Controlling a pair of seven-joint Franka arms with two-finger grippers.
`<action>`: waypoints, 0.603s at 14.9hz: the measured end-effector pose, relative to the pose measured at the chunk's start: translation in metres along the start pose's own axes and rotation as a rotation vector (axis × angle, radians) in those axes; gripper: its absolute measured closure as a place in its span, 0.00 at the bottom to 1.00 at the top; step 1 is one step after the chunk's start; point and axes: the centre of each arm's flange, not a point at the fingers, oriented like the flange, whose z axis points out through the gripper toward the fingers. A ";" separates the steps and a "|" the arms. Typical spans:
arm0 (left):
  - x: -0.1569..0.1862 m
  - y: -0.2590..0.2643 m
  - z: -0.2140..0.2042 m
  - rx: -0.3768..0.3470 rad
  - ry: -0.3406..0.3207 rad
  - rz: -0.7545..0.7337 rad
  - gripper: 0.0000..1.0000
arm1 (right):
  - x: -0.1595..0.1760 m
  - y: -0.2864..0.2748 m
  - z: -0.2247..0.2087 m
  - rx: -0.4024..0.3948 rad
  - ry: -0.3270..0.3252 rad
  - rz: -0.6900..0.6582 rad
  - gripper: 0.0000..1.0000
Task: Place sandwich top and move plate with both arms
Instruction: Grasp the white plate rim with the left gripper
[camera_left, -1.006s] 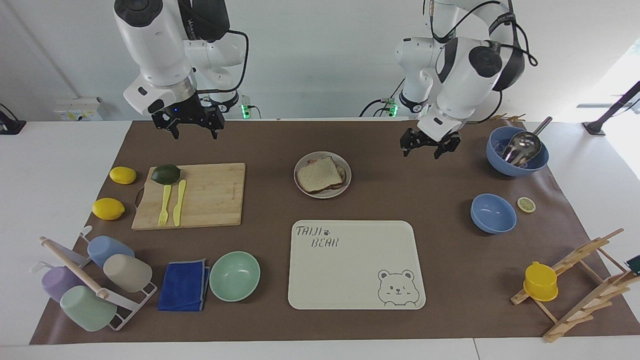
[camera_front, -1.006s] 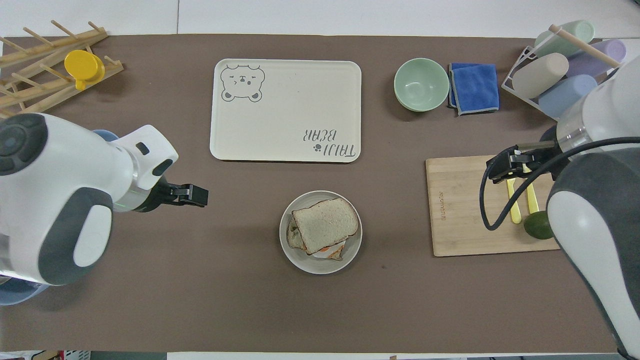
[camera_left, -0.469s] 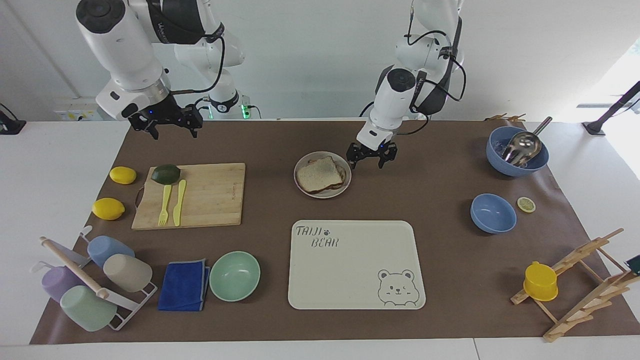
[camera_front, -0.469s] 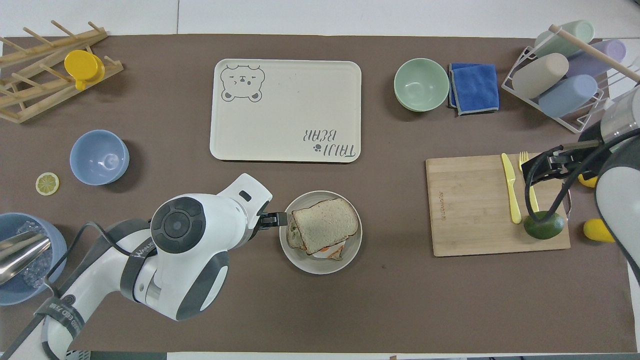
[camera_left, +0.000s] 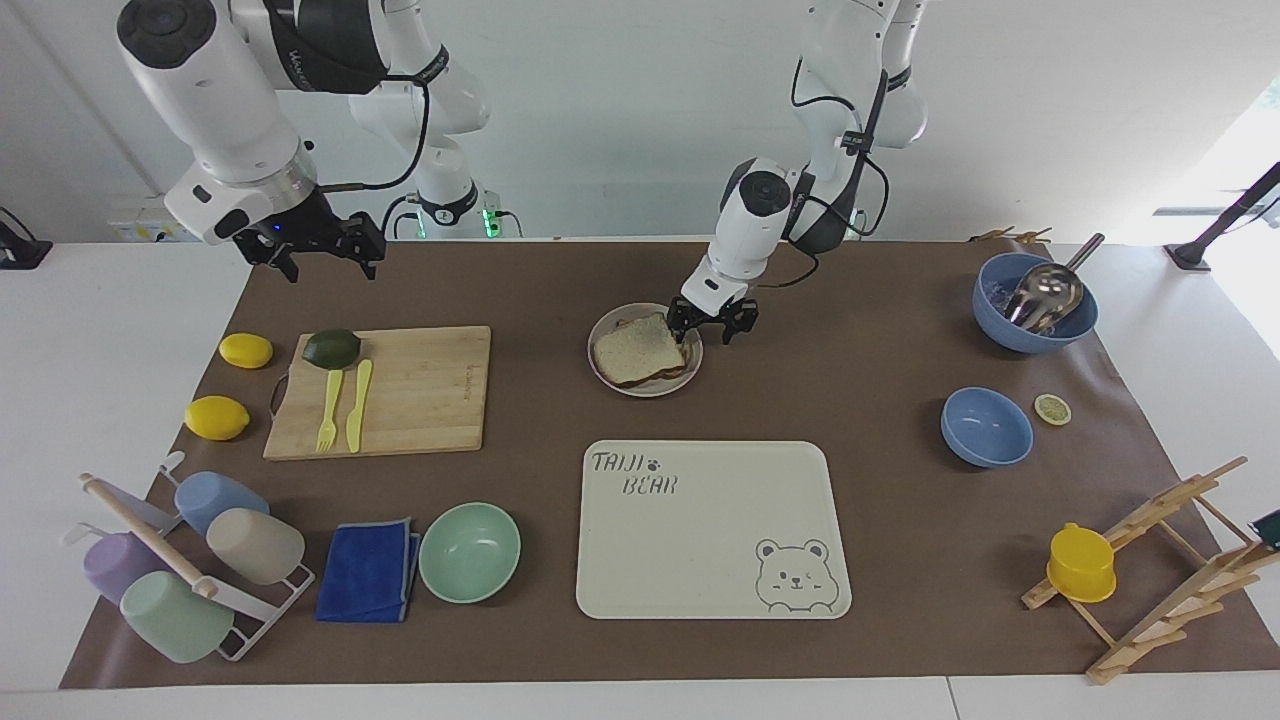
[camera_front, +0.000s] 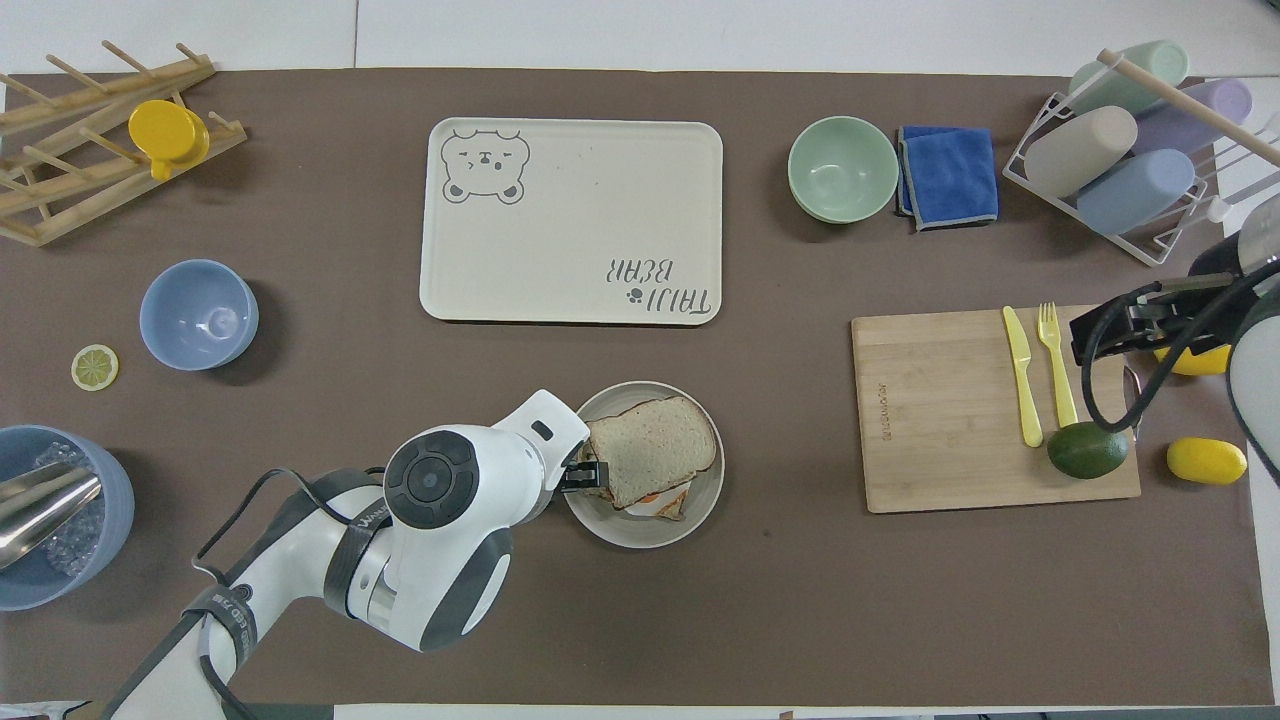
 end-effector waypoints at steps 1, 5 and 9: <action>0.000 -0.001 0.000 -0.006 -0.003 -0.004 0.13 | 0.000 0.002 0.000 0.001 0.001 0.001 0.00; 0.000 0.002 -0.002 -0.021 -0.003 -0.007 0.53 | 0.001 0.021 -0.001 0.005 0.017 0.030 0.00; -0.002 0.006 -0.004 -0.025 -0.001 0.002 0.81 | 0.002 0.027 -0.002 0.006 0.030 0.039 0.00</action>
